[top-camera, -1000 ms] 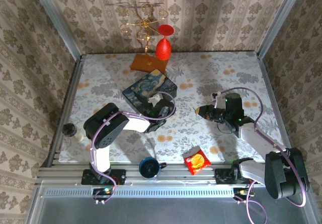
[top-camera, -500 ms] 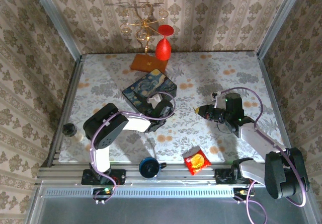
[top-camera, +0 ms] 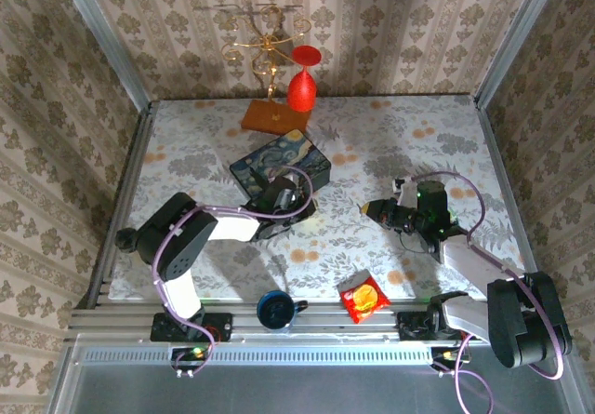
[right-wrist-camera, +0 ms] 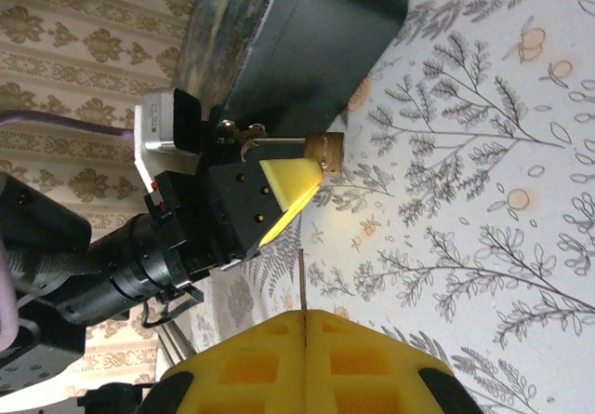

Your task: Unlock the padlock with the key

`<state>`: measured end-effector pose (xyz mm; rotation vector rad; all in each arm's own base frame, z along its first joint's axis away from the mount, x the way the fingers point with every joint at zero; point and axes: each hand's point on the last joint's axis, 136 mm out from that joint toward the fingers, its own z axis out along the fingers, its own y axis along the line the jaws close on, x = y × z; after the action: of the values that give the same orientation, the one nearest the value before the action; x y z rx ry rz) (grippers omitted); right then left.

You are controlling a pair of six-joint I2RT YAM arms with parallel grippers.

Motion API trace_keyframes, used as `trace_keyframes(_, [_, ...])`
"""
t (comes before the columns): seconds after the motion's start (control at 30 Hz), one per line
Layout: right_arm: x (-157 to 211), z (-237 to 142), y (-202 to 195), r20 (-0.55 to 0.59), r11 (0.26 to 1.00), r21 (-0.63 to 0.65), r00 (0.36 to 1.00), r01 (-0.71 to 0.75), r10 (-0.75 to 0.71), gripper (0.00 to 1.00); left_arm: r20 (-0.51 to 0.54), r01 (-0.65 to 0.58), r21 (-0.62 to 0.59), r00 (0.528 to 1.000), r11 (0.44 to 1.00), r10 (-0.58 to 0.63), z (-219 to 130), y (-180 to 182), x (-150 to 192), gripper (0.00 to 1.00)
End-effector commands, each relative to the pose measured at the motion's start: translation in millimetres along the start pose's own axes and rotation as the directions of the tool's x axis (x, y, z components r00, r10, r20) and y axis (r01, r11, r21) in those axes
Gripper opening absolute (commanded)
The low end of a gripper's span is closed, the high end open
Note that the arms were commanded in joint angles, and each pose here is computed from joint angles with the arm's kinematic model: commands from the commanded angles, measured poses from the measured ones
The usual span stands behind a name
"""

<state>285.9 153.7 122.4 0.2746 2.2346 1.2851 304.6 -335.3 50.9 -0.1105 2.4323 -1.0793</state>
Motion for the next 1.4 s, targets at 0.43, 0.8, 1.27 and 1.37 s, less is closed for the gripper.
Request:
trace_keyframes(0.43, [-4.9, 42.2, -3.9, -0.008, 0.996, -0.082, 1.000, -0.026, 0.026, 0.00, -0.147, 0.057, 0.257, 0.989, 0.965, -0.019, 1.3, -42.0, 6.9, 0.33])
trace_keyframes(0.8, [-13.7, 25.1, -4.9, 0.036, 0.998, 0.042, 0.998, 0.045, -0.047, 0.00, -0.096, -0.087, -0.251, 0.993, 0.964, 0.065, -12.1, 9.2, 12.5, 0.99])
trace_keyframes(1.27, [-22.1, -14.7, -20.0, 0.096, 0.995, 0.092, 0.995, 0.027, -0.036, 0.00, 0.071, -0.052, -0.692, 0.988, 0.720, 0.140, -9.8, 21.1, -4.9, 0.91])
trace_keyframes(1.37, [-24.7, -19.0, -18.4, 0.099, 0.996, 0.084, 0.994, 0.031, -0.039, 0.00, 0.089, -0.045, -0.727, 0.983, 0.685, 0.159, -4.1, 20.0, -11.2, 0.90])
